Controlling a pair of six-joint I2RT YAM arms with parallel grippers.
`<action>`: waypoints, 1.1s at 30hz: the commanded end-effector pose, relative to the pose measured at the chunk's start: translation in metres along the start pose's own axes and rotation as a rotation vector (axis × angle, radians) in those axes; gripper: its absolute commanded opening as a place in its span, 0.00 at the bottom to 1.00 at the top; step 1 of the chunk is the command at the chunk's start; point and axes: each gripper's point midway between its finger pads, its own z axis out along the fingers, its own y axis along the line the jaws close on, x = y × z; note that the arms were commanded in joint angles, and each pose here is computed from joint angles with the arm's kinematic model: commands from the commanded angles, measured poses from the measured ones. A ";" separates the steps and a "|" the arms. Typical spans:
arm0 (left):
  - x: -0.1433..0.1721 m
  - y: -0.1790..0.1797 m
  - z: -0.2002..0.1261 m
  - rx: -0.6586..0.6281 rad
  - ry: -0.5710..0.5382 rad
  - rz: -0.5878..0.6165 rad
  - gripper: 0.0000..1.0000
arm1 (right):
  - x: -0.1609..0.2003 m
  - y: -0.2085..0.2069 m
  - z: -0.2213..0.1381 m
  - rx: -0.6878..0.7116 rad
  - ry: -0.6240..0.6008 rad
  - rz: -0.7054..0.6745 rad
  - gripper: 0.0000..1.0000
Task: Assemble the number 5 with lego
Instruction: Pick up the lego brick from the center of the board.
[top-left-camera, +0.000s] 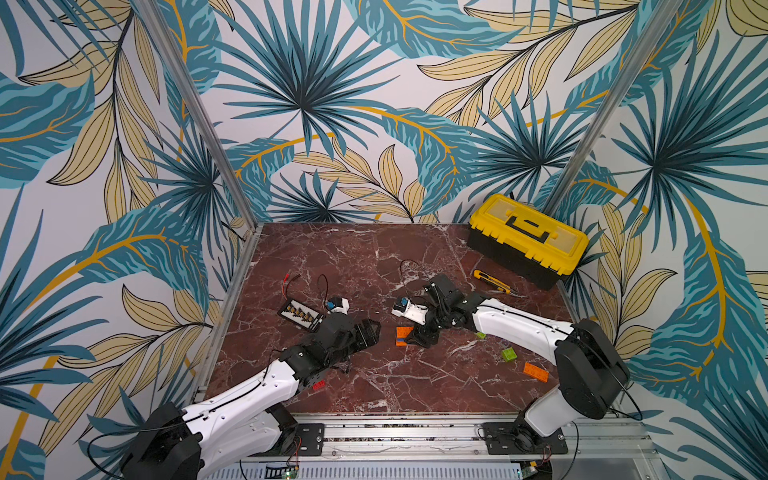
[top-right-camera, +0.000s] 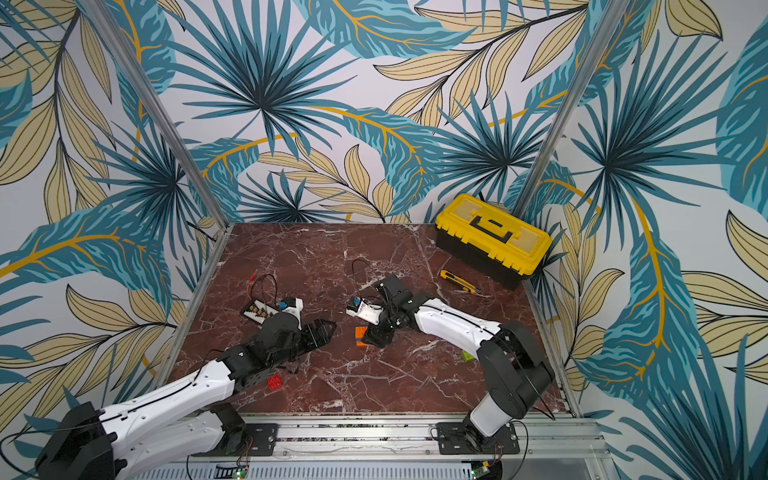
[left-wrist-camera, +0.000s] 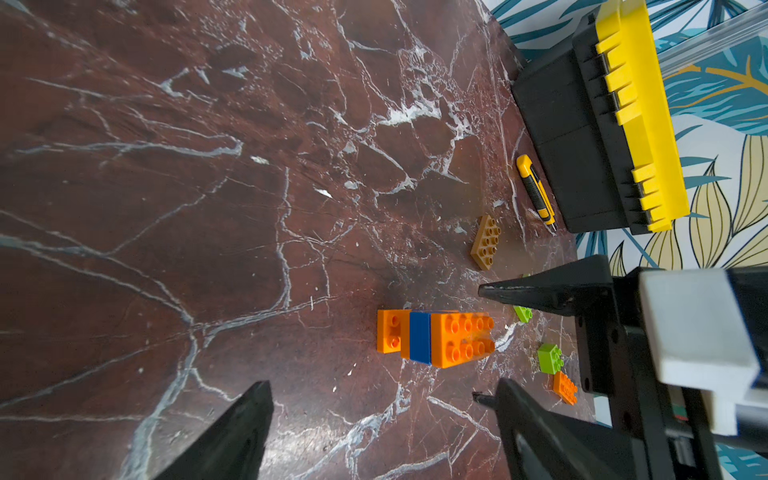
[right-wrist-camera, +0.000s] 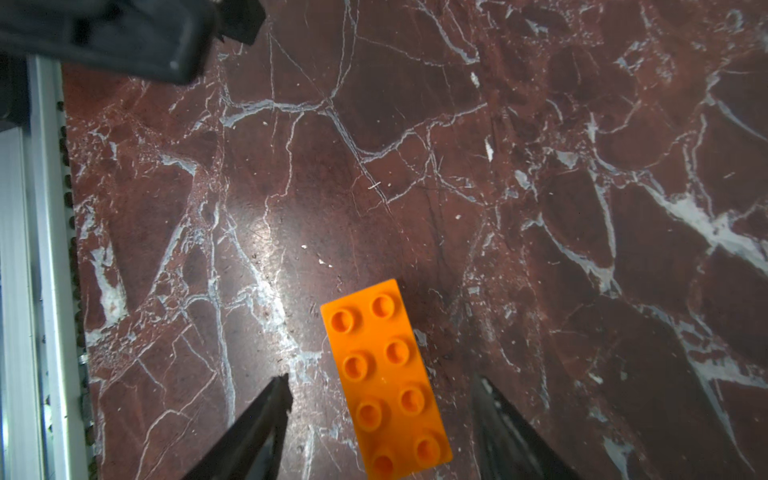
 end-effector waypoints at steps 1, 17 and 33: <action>0.002 0.017 -0.003 -0.050 -0.010 0.003 0.87 | 0.008 0.008 0.007 -0.048 0.057 -0.007 0.69; 0.003 0.020 -0.005 -0.067 -0.003 0.003 0.89 | 0.014 -0.003 0.023 -0.064 0.158 0.013 0.53; 0.004 0.023 -0.006 -0.077 -0.006 0.000 0.90 | 0.005 -0.004 0.031 -0.114 0.178 0.061 0.40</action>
